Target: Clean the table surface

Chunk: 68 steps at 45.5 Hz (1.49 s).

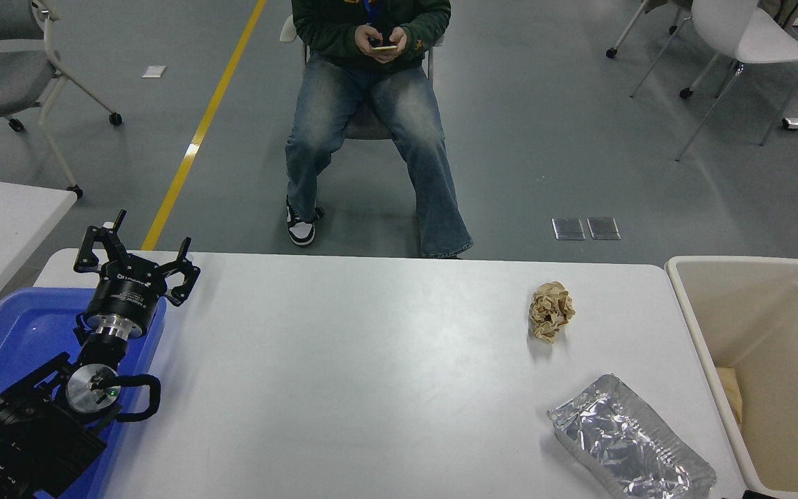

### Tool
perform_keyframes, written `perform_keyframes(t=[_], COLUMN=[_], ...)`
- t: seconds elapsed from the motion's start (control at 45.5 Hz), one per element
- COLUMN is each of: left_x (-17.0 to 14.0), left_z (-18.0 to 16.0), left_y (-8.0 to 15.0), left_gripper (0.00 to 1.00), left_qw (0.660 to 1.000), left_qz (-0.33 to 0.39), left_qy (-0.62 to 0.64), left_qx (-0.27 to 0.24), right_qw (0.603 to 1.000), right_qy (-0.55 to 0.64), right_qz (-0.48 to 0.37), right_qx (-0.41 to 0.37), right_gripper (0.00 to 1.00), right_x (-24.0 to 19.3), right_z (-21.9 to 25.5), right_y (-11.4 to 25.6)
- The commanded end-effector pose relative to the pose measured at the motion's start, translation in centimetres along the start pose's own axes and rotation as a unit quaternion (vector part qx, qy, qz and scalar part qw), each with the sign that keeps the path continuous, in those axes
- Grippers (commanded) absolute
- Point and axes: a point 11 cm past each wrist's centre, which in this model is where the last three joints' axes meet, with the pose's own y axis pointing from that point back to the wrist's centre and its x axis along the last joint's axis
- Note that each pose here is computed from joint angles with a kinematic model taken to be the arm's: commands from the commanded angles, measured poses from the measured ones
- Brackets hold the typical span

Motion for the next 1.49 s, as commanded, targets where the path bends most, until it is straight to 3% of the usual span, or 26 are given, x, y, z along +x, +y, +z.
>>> perform_keyframes(t=[0.0,0.659,0.747,0.857,1.077,1.473], left_x=[0.0,0.0,0.0,0.0,0.0,0.0], left_z=[0.0,0.0,0.0,0.0,0.0,0.0], left_y=[0.0,0.0,0.0,0.0,0.0,0.0], left_gripper=[1.00,1.00,1.00,1.00,1.00,1.00], left_qw=[1.000,1.000,1.000,1.000,1.000,1.000], left_qz=[0.000,0.000,0.000,0.000,0.000,0.000], left_qy=[0.000,0.000,0.000,0.000,0.000,0.000], left_qx=[0.000,0.000,0.000,0.000,0.000,0.000], right_qw=[1.000,1.000,1.000,1.000,0.999,0.999], right_qy=[0.008,0.012,0.018,0.027,0.046,0.037], right_qz=[-0.007,0.010,0.003,0.000,-0.013,0.004], right_qx=[0.001,0.009,0.010,0.005,0.004,-0.006], right_gripper=[1.00,0.97,0.88,0.68,0.00,0.00], right_x=[-0.7,0.4,0.0,0.0,-0.3,0.9], right_z=[-1.2,-3.1,-3.2,-2.9,-2.6,-1.7], right_y=[-2.0,-5.3,-5.7,-5.8,-5.5,-4.3])
